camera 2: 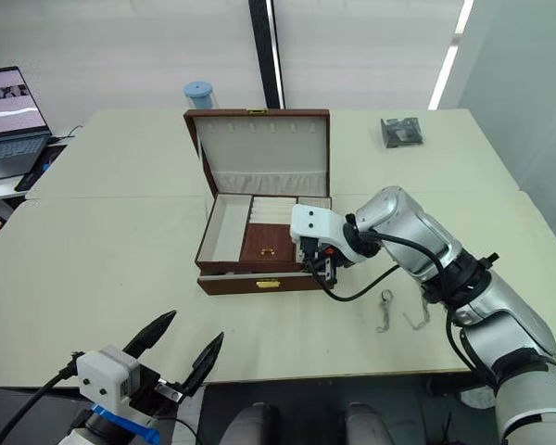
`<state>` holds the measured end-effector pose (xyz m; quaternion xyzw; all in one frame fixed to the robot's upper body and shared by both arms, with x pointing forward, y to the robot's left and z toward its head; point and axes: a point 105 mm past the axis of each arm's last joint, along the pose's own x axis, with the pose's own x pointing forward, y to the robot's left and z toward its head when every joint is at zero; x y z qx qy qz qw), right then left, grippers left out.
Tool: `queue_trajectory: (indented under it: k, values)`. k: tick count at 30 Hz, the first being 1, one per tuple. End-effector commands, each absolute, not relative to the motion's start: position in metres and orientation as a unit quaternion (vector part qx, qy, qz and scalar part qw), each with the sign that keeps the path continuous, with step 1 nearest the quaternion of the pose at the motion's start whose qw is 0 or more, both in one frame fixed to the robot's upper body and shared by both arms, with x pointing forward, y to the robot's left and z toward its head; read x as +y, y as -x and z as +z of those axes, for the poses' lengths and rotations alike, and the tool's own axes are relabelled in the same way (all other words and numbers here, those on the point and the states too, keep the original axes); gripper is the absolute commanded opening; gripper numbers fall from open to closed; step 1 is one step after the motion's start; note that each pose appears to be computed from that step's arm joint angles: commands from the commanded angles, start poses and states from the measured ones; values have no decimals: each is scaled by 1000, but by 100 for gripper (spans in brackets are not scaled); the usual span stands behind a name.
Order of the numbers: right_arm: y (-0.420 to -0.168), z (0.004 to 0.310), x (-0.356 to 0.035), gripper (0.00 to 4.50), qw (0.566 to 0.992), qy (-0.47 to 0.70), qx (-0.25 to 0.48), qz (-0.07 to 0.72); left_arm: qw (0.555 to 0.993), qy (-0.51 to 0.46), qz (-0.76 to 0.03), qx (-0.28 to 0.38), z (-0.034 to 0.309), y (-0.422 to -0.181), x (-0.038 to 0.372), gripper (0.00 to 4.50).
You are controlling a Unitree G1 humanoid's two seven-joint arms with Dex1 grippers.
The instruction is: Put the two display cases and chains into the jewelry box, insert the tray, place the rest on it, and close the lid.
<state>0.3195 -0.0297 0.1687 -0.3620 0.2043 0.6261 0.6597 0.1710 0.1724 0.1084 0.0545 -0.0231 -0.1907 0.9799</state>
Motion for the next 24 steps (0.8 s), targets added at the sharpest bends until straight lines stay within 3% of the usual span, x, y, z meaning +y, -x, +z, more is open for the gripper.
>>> queue_trajectory:
  k: [1, 24]
  values:
    - [-316, 183, -19, 1, 650, 378, 174, 636, 980, -60, -185, -42, 119, -169, 170, 450]
    - [-329, 171, -28, 1, 652, 404, 203, 609, 982, -49, -173, -48, 119, -172, 167, 450]
